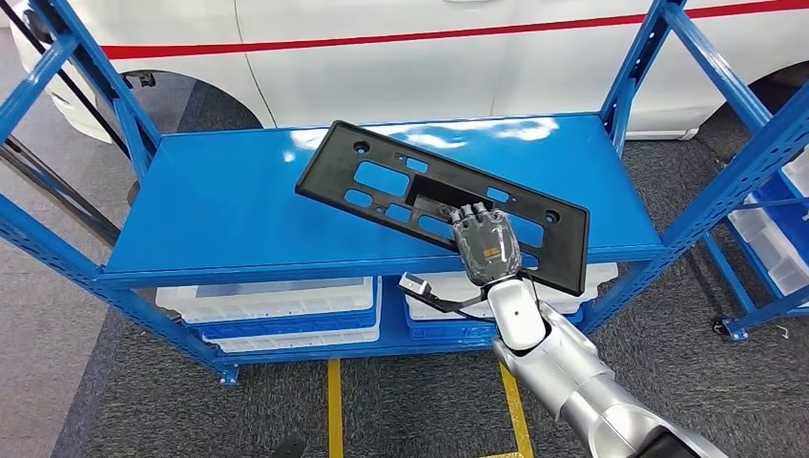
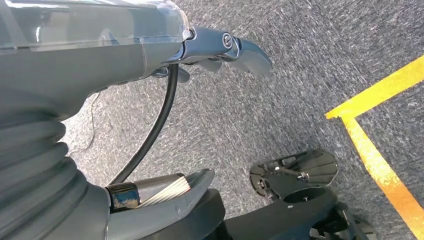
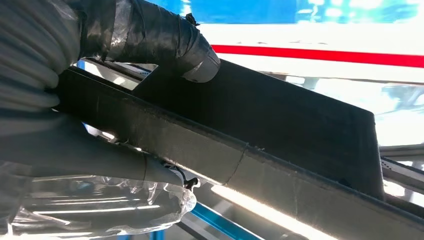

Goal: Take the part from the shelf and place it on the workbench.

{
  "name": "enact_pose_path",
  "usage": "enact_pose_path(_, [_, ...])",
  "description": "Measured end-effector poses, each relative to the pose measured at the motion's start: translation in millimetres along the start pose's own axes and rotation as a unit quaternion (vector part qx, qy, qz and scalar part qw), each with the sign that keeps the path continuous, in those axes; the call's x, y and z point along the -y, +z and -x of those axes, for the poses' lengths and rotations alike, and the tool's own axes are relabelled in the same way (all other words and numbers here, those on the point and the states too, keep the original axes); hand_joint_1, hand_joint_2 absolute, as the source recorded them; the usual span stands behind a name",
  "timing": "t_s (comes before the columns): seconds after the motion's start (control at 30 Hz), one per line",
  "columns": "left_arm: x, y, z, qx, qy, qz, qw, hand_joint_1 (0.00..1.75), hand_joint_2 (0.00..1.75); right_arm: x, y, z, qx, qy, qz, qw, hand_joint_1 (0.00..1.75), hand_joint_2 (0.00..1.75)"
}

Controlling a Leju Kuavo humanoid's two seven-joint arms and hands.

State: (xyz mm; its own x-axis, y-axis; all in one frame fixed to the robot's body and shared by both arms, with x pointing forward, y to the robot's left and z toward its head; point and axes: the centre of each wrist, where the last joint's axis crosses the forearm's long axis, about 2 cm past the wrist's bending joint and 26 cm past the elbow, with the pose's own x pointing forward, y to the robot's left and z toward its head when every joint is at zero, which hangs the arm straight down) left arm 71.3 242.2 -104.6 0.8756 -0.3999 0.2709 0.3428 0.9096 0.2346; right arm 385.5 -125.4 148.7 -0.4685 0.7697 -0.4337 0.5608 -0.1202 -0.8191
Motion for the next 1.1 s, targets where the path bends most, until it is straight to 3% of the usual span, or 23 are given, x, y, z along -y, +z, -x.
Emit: enact_pose_path(1.1, [5, 1, -11, 0.004, 0.002, 0.005, 1.0, 0.0, 1.75, -4, -1, 14, 0.033, 0.013, -0.01, 0.999, 1.73, 1.75])
